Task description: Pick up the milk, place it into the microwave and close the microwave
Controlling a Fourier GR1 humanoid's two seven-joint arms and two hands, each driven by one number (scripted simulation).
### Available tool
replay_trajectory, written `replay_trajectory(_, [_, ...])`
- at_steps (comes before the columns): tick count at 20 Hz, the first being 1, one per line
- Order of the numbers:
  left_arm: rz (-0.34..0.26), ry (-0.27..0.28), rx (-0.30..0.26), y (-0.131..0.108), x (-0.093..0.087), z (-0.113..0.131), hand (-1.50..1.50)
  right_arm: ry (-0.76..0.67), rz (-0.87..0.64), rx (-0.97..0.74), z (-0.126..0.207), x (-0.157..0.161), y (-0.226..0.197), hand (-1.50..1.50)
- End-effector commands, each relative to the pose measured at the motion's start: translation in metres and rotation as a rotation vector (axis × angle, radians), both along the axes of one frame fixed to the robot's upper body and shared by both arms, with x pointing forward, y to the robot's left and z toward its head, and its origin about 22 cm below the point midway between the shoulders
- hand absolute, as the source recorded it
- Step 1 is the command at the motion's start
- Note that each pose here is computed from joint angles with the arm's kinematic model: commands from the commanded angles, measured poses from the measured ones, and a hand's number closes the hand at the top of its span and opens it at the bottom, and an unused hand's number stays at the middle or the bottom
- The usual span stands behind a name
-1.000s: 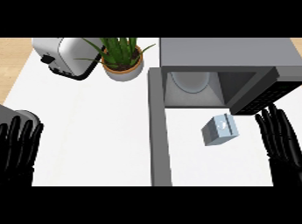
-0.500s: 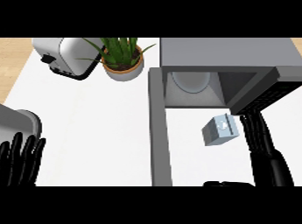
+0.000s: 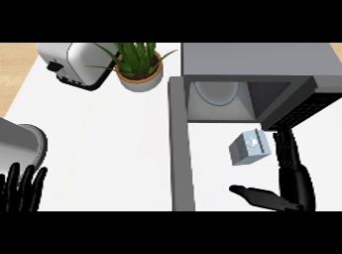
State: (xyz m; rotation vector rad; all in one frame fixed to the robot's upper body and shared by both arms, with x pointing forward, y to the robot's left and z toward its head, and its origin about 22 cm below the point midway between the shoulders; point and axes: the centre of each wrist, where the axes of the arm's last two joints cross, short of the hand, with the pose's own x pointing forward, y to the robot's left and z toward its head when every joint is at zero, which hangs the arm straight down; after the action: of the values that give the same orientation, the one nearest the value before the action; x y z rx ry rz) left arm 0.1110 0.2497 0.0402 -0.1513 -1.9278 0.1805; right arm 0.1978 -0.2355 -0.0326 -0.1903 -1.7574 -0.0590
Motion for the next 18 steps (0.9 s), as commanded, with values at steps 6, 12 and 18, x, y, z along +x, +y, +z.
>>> replay_trajectory(6, [-0.002,0.010,-0.005,0.007,-0.015,0.004,-1.50,0.014,-0.038,-0.038,-0.053,0.018,-0.025,-1.50])
replay_trajectory(12, [0.020,-0.006,0.012,0.020,-0.011,0.003,-1.50,0.005,-0.029,-0.024,-0.079,0.026,-0.041,-1.50])
replay_trajectory(18, [0.014,-0.014,0.016,-0.014,-0.007,-0.015,-1.50,0.000,-0.023,-0.040,-0.097,0.014,-0.048,-1.50])
